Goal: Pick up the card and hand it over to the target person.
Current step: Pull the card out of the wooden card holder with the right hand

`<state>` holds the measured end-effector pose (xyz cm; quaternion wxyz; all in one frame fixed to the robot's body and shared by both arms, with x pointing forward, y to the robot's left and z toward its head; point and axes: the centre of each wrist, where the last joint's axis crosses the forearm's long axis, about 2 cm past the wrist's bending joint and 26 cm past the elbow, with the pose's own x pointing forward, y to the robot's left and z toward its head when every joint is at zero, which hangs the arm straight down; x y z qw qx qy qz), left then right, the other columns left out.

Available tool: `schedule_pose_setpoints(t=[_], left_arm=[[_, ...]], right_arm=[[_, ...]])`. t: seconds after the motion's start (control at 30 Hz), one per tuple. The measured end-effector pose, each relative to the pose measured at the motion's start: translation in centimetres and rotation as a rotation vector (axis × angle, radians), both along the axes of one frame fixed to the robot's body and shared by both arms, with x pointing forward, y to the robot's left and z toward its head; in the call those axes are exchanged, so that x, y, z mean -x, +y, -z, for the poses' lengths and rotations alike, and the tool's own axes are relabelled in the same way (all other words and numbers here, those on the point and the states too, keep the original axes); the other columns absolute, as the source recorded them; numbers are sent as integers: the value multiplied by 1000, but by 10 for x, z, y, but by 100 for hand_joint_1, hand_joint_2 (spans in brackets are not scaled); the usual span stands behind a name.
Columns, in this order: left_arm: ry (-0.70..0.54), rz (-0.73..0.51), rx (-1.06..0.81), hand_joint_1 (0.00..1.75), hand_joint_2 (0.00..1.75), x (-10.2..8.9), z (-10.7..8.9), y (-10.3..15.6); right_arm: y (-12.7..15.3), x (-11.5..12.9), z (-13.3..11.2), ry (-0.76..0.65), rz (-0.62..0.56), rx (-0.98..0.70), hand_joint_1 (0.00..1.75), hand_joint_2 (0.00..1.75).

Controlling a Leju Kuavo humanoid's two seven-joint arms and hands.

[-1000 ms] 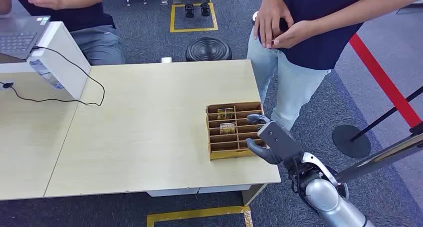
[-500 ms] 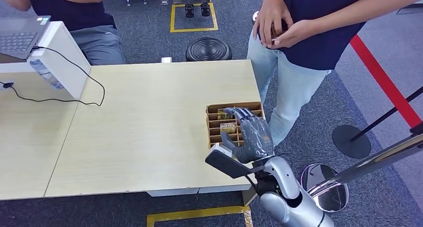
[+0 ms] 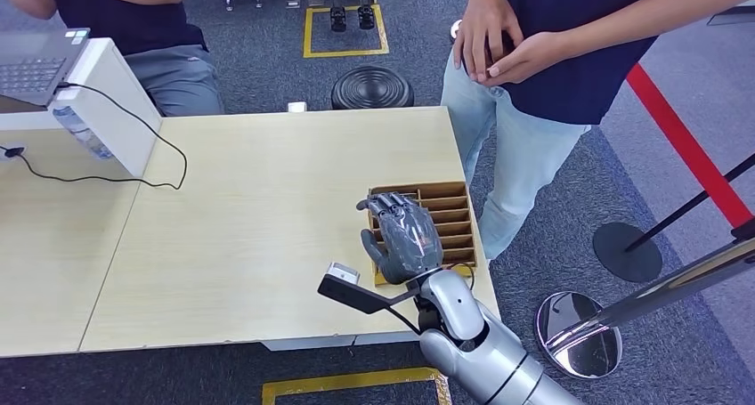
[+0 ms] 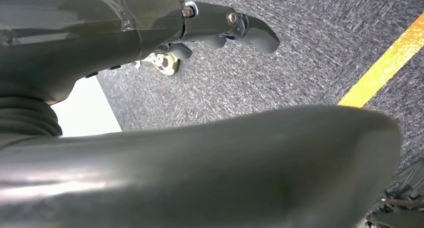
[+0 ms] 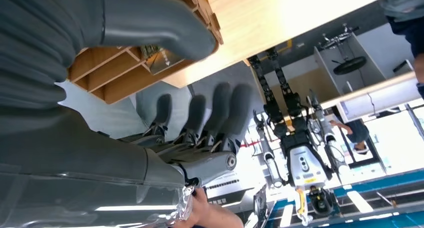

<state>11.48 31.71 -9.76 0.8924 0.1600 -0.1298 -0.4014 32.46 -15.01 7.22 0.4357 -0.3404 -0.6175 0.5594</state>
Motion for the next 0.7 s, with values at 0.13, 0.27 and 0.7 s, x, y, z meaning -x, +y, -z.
schedule_pose_setpoints(t=[0.13,0.27,0.7], left_arm=[[3,12,-2,0,0,-1,0,0],[-2,12,-2,0,0,-2,0,-1],[0,-5,-10,0,0,4,1,5]], right_arm=[[-14,-11,4,19,50,34,129,175],[-30,-19,5,34,98,31,120,175],[-63,-26,4,0,185,10,77,175]])
